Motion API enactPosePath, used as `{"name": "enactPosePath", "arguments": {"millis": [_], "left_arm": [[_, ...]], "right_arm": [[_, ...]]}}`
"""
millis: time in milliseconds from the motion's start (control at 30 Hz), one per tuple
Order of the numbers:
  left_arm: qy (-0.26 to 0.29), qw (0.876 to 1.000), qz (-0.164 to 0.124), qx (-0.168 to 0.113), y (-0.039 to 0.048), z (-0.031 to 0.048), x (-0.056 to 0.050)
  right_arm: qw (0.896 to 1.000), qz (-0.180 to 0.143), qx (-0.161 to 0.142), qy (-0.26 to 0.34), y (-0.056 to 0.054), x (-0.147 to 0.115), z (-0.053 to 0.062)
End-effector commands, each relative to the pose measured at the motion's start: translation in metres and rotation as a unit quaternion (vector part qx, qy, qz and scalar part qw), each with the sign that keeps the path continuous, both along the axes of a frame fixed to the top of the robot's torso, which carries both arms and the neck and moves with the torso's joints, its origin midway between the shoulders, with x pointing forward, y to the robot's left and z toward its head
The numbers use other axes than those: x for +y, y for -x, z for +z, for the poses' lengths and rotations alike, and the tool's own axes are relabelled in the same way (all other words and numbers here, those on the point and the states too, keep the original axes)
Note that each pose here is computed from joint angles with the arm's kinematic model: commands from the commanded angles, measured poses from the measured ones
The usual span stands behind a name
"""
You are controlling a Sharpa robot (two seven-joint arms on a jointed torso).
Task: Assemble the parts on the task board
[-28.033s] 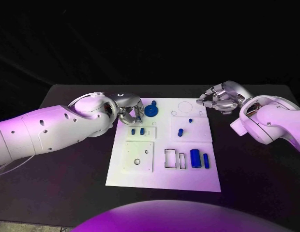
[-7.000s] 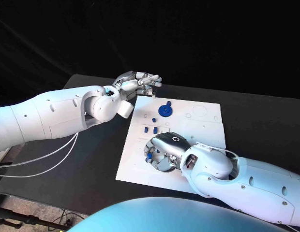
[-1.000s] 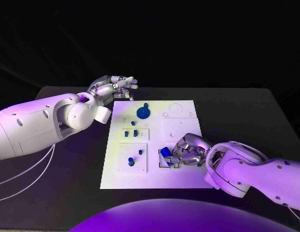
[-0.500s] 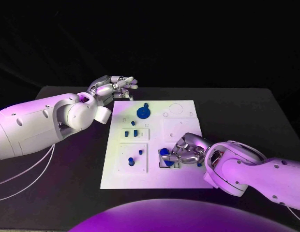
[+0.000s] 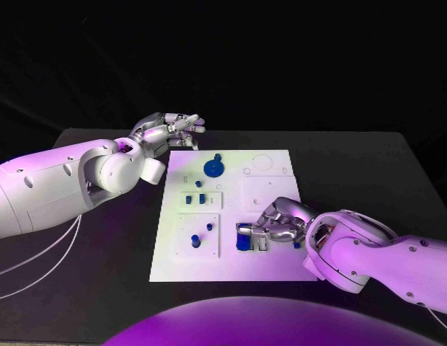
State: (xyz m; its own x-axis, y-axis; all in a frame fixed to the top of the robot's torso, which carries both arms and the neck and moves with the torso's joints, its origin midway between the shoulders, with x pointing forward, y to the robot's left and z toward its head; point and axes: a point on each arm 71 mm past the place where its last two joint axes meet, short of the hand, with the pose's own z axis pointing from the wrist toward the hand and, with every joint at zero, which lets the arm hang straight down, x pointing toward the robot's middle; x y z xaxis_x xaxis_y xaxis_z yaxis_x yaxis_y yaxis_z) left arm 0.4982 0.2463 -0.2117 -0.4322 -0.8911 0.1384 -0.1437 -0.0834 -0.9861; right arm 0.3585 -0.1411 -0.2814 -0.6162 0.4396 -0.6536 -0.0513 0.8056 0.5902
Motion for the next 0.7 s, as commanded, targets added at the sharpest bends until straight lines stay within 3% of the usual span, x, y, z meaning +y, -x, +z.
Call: {"name": "enactPosePath", "arguments": {"millis": [33,700], "left_arm": [[0.006,1.0,-0.004,-0.002,0.0004,0.0012,-0.002],[0.005,1.0,-0.004,-0.001,0.0005,0.0012,-0.001]], "right_arm": [[1.0,0.003,-0.009,-0.003,0.001,0.001,0.001],[0.998,0.065,-0.001,-0.009,0.013,0.002,0.006]]}}
